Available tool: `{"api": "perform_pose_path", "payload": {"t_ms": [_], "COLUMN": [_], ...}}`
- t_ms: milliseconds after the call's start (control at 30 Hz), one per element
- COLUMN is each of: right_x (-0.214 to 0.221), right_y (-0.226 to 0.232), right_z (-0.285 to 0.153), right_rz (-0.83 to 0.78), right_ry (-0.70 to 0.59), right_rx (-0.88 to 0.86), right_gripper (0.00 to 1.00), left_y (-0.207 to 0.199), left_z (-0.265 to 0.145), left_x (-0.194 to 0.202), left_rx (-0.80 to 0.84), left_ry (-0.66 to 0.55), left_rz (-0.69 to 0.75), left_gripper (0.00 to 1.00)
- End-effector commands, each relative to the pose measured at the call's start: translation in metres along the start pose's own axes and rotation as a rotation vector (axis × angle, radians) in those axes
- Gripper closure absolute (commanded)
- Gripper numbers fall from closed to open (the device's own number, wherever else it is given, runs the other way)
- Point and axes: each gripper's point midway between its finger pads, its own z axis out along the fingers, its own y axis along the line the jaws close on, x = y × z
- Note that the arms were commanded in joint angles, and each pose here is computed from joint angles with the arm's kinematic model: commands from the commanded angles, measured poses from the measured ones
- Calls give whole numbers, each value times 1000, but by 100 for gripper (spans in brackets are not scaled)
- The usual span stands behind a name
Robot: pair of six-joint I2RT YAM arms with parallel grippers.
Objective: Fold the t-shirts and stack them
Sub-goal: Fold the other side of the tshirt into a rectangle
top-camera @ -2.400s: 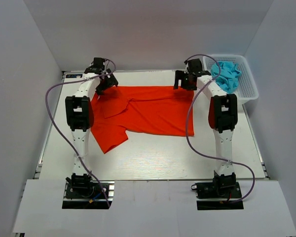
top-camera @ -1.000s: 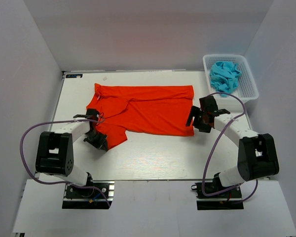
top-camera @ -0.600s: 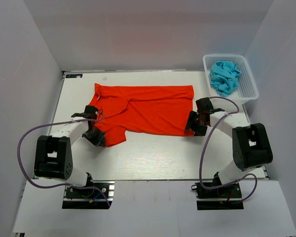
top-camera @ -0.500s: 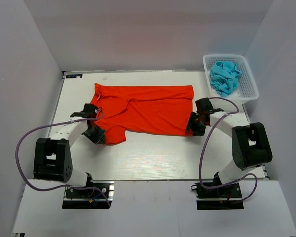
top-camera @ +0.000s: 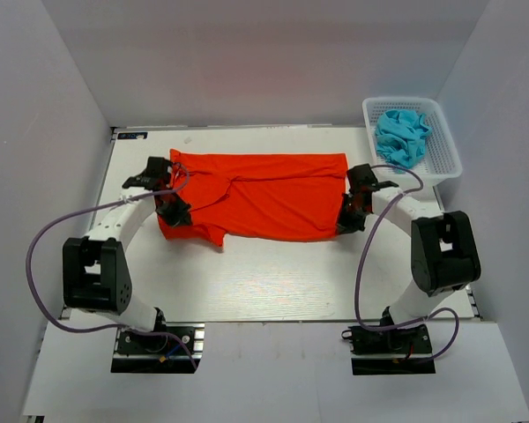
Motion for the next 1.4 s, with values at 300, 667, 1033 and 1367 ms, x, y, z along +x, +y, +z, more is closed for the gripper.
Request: {"api": "perform_pose_path", "payload": {"t_ms": [300,667,1033,1367], "right_x": [-86,-144,-188,-221], "right_y": [44,47,52,56], "right_z": [-22,-21,-13,2], "right_rz": [-74,-92,-96,-68], "right_ry": [-103,-182,-222,-250], "right_rx": [-34,71,92,84], "right_gripper": [100,100,100,27], "left_y": [-85,-120,-157,-184], "left_z": [-32,-25,-13,62], "left_x": [-99,-162,-215,-232], "left_rx": [133,126,180,182], "left_ry": [-196,-331,-464,-360], "left_rz": [110,184,290,380], "left_gripper": [100,100,100,3]}}
